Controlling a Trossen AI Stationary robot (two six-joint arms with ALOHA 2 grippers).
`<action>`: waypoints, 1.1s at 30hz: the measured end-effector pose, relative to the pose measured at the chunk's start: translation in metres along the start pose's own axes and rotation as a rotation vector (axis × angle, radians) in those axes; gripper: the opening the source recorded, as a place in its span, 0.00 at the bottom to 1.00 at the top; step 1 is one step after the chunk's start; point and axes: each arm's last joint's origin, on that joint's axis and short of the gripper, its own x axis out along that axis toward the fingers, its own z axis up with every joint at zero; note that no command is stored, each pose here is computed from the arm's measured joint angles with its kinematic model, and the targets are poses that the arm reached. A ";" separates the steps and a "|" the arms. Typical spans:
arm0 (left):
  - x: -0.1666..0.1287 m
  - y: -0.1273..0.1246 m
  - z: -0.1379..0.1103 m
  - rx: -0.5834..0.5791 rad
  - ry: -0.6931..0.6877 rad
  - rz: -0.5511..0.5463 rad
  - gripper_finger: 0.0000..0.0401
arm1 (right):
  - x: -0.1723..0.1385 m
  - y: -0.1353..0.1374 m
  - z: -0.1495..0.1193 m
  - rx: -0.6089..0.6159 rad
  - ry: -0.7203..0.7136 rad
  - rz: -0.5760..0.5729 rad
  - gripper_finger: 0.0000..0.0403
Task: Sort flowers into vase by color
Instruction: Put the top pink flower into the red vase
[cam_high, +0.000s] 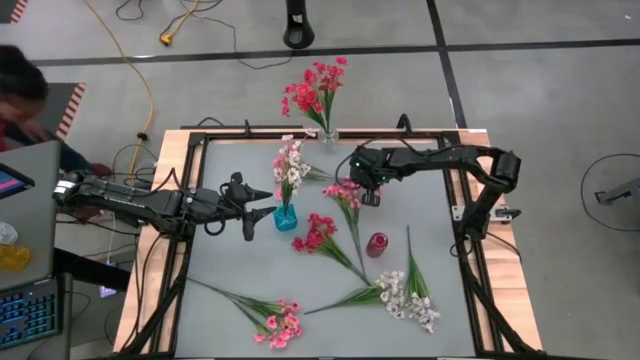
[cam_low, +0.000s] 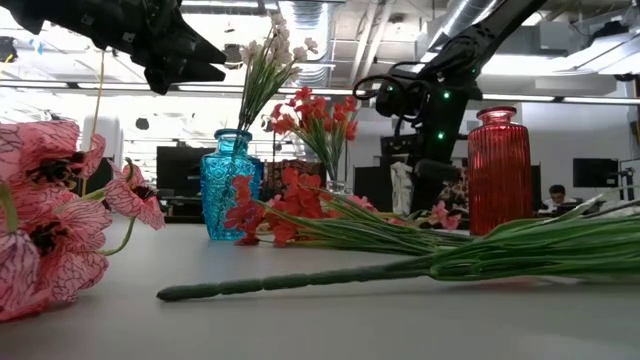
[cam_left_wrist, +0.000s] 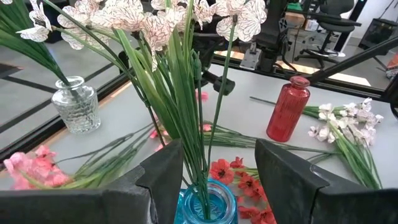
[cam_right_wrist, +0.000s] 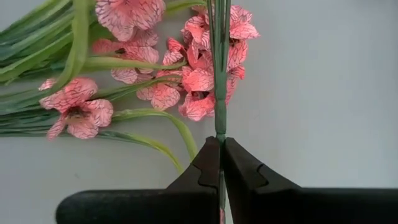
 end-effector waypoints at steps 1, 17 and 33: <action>0.000 0.000 0.000 0.000 0.000 0.000 0.47 | -0.002 0.001 0.001 -0.003 -0.006 -0.002 0.09; 0.000 0.000 0.000 0.000 0.000 0.000 0.47 | -0.079 -0.005 -0.010 0.026 -0.132 -0.072 0.09; 0.000 0.000 0.000 0.000 0.000 0.000 0.47 | -0.152 0.007 -0.056 0.148 -0.116 -0.048 0.09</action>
